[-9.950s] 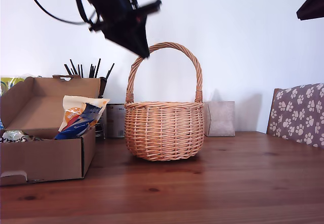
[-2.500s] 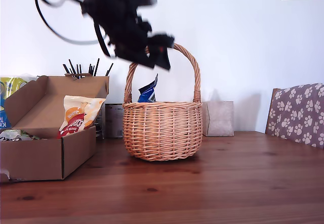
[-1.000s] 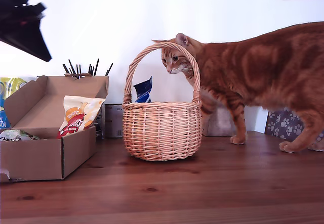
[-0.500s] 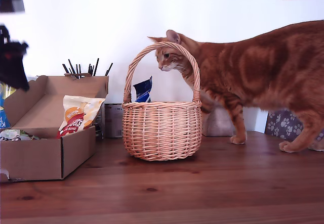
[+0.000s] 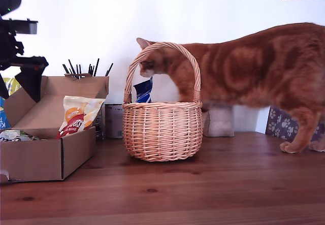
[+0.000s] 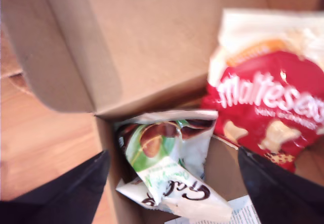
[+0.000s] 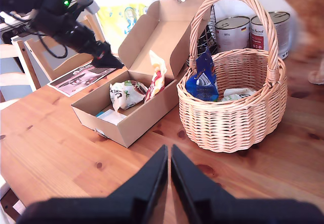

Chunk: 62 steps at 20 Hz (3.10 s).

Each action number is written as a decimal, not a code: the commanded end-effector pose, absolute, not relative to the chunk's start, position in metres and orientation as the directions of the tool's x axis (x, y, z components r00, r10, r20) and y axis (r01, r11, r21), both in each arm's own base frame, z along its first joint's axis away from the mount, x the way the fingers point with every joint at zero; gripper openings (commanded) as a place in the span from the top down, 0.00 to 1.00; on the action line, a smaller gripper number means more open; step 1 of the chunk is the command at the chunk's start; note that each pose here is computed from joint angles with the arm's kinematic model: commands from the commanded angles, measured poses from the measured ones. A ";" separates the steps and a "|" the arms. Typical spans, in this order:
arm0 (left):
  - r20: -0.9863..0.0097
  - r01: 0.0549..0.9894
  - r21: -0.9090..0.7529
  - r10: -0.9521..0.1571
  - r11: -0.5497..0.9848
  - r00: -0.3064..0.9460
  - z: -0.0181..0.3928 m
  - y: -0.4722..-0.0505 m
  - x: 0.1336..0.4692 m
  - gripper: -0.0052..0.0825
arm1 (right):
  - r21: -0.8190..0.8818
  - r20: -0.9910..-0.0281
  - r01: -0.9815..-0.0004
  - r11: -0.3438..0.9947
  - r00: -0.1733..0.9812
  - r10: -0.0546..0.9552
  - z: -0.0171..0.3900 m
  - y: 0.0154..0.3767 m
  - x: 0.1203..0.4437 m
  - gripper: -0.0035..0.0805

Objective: Move the bags of Easter eggs from the cardboard box on the left into the woven basket on the right side.

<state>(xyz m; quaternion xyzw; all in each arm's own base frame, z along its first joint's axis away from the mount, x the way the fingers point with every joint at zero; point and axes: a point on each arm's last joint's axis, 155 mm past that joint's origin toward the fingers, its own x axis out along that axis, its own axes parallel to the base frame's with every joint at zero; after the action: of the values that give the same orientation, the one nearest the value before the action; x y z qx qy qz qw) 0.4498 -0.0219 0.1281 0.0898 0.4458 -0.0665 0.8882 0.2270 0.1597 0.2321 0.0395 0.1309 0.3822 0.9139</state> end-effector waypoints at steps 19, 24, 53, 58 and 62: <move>-0.962 0.150 0.038 -0.004 0.988 0.272 0.027 -0.019 0.445 0.08 | 0.166 -0.201 -0.696 0.699 0.670 0.715 0.233 0.161 0.226 0.97; -0.968 0.126 0.030 -0.003 0.992 0.251 0.014 -0.019 0.445 0.36 | 0.167 -0.202 -0.696 0.699 0.669 0.715 0.233 0.161 0.226 0.97; -0.835 0.268 -0.117 -0.241 0.956 0.495 0.193 -0.061 0.399 0.92 | 0.166 -0.204 -0.690 0.704 0.674 0.709 0.233 0.160 0.227 0.97; -0.705 0.372 -0.158 -0.368 0.915 0.606 0.264 -0.086 0.370 0.92 | 0.165 -0.204 -0.689 0.706 0.676 0.708 0.233 0.160 0.227 0.97; -0.605 0.494 -0.192 -0.499 0.848 0.620 0.281 -0.120 0.357 0.94 | 0.165 -0.204 -0.689 0.706 0.676 0.708 0.233 0.160 0.227 0.97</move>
<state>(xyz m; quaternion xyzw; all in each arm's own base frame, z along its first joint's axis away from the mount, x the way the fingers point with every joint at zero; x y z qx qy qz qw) 0.3529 -0.1149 0.3111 0.0018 0.3076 -0.2671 0.9133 0.2279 0.1588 0.2323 0.0390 0.1302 0.3792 0.9153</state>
